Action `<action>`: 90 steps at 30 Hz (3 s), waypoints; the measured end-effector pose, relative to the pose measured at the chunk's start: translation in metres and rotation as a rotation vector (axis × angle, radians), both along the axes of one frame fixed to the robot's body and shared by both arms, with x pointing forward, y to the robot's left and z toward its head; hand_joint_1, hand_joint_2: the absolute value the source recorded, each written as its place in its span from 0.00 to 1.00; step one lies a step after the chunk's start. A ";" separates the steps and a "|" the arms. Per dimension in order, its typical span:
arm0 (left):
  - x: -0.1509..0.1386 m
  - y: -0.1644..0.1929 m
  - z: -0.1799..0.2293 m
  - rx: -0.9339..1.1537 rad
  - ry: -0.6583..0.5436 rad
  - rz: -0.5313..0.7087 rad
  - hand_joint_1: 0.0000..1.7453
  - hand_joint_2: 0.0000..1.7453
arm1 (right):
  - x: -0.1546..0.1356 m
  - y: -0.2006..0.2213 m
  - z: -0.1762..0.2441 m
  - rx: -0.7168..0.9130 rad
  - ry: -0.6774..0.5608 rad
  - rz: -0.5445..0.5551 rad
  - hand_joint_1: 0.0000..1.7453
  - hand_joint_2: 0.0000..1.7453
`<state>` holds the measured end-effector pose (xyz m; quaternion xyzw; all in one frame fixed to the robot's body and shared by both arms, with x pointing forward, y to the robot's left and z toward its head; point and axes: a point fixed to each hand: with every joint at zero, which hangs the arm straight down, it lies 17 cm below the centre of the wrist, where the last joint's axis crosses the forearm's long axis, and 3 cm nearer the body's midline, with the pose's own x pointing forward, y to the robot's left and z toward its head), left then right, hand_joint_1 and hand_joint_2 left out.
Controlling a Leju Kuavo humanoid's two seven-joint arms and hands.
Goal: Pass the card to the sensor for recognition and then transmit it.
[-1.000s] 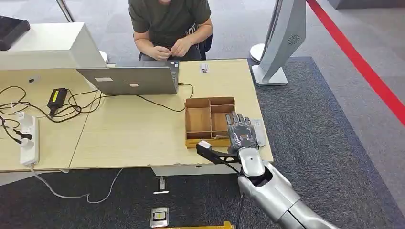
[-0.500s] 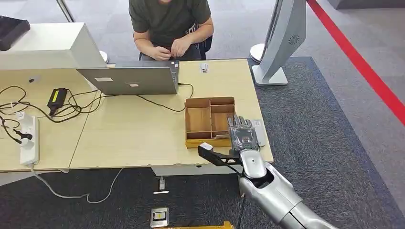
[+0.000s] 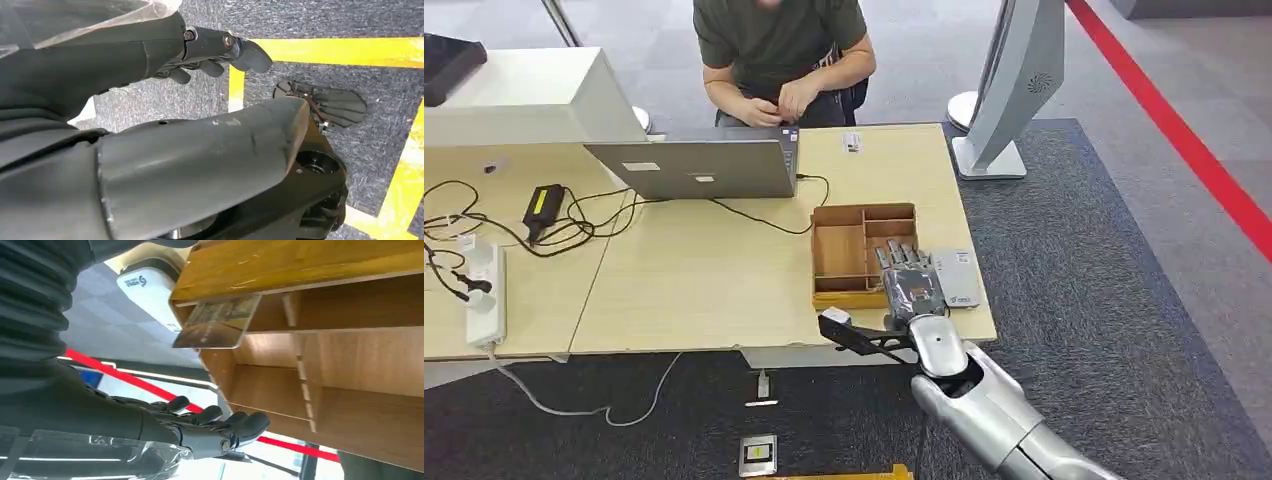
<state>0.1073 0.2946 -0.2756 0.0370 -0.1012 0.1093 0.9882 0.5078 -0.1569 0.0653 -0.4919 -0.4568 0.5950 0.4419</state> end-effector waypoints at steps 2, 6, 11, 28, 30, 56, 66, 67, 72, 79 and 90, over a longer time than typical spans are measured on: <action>-0.001 0.000 0.000 0.005 0.003 0.006 0.00 0.00 | 0.000 0.005 0.001 0.006 -0.004 0.010 0.00 1.00; -0.001 0.000 0.000 0.012 0.006 0.014 0.00 0.00 | -0.001 0.014 0.000 0.010 0.000 0.025 0.00 1.00; -0.001 0.001 -0.001 0.016 0.008 0.017 0.00 0.00 | -0.002 0.018 -0.004 0.002 0.007 0.030 0.00 1.00; -0.001 -0.003 0.000 0.014 0.004 0.028 0.00 0.00 | 0.003 0.017 0.000 -0.014 -0.006 0.022 0.00 1.00; 0.000 -0.003 0.000 0.013 -0.001 0.026 0.00 0.00 | 0.004 0.017 0.001 -0.015 -0.008 0.022 0.00 1.00; -0.002 -0.007 0.000 -0.029 0.007 -0.027 0.00 0.00 | 0.012 -0.022 0.000 -0.050 0.000 -0.080 0.00 1.00; 0.001 -0.006 0.001 -0.038 -0.014 -0.052 0.00 0.00 | 0.010 -0.038 -0.005 -0.047 0.014 -0.110 0.00 1.00; 0.001 -0.006 0.001 -0.039 -0.013 -0.055 0.00 0.00 | 0.009 -0.039 -0.006 -0.046 0.018 -0.113 0.00 1.00; 0.000 -0.005 0.001 -0.037 -0.010 -0.062 0.00 0.00 | 0.008 -0.041 -0.006 -0.044 0.019 -0.112 0.00 1.00; 0.000 -0.005 0.001 -0.035 -0.009 -0.065 0.00 0.00 | 0.008 -0.037 -0.003 -0.038 0.014 -0.105 0.00 1.00; -0.001 0.000 0.000 -0.012 -0.003 -0.047 0.00 0.00 | 0.006 -0.025 -0.002 -0.028 0.015 -0.069 0.00 1.00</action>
